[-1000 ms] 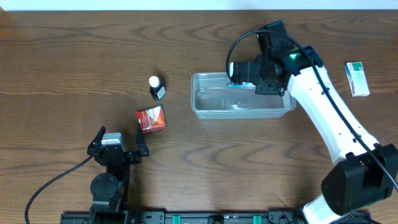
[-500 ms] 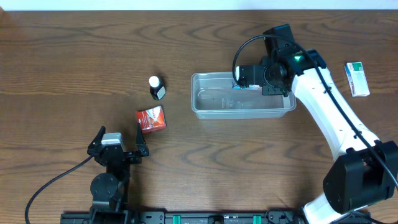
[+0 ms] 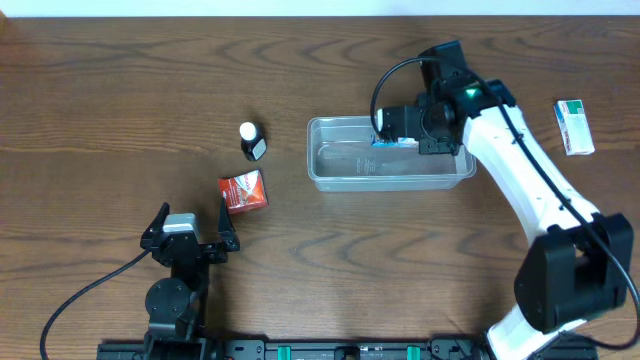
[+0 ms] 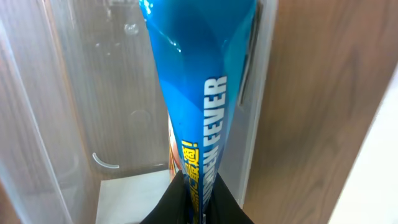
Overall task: Pack container
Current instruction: 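Carry the blue box over the clear container with the right gripper, then lower the blue box into the container and open the right gripper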
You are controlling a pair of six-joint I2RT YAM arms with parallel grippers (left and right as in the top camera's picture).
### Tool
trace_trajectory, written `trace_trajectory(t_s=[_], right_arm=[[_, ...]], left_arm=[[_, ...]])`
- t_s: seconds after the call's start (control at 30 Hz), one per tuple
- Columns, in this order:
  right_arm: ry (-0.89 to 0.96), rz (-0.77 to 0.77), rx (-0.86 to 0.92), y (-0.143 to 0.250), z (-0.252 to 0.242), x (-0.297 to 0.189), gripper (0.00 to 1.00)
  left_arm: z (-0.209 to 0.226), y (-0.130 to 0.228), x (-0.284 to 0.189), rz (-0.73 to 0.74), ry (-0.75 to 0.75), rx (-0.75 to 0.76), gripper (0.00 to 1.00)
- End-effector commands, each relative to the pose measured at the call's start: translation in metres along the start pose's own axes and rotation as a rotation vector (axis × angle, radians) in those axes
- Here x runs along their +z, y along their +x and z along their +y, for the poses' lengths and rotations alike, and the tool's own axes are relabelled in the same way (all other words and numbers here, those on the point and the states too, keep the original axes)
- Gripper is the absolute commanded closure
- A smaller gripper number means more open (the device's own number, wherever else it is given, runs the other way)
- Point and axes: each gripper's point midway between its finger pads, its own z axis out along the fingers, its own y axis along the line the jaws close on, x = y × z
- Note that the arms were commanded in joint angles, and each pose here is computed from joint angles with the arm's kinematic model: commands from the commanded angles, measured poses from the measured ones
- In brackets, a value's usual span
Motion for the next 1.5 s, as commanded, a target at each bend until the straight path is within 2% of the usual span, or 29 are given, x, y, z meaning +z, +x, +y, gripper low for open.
trace_trajectory(t_s=[0.0, 0.4, 0.43, 0.47, 0.5, 0.57, 0.7, 1.1, 1.47], right_arm=[[-0.017, 0.06, 0.014, 0.013, 0.001, 0.016, 0.92], [0.005, 0.083, 0.045, 0.016, -0.005, 0.022, 0.91], [0.007, 0.082, 0.052, 0.016, -0.005, 0.022, 0.88], [0.009, 0.082, 0.059, 0.016, -0.006, 0.022, 0.8], [0.009, 0.081, 0.069, 0.016, -0.006, 0.022, 0.67], [0.009, 0.082, 0.093, 0.016, -0.005, 0.022, 0.53], [0.011, 0.081, 0.142, 0.016, -0.005, 0.022, 0.42], [0.008, 0.066, 0.201, 0.011, -0.004, 0.022, 0.37], [-0.041, -0.078, 0.235, -0.014, 0.001, 0.022, 0.34]], left_arm=[[0.003, 0.018, 0.001, 0.048, -0.014, 0.023, 0.02], [0.003, 0.018, 0.001, 0.048, -0.014, 0.023, 0.02], [0.003, 0.018, 0.001, 0.048, -0.014, 0.023, 0.02], [0.003, 0.018, 0.001, 0.048, -0.014, 0.023, 0.02], [0.003, 0.018, 0.001, 0.048, -0.014, 0.023, 0.02], [0.003, 0.018, 0.001, 0.048, -0.014, 0.023, 0.02], [0.003, 0.018, 0.001, 0.048, -0.014, 0.023, 0.02], [0.003, 0.018, 0.001, 0.048, -0.014, 0.023, 0.02], [0.003, 0.018, 0.001, 0.048, -0.014, 0.023, 0.02]])
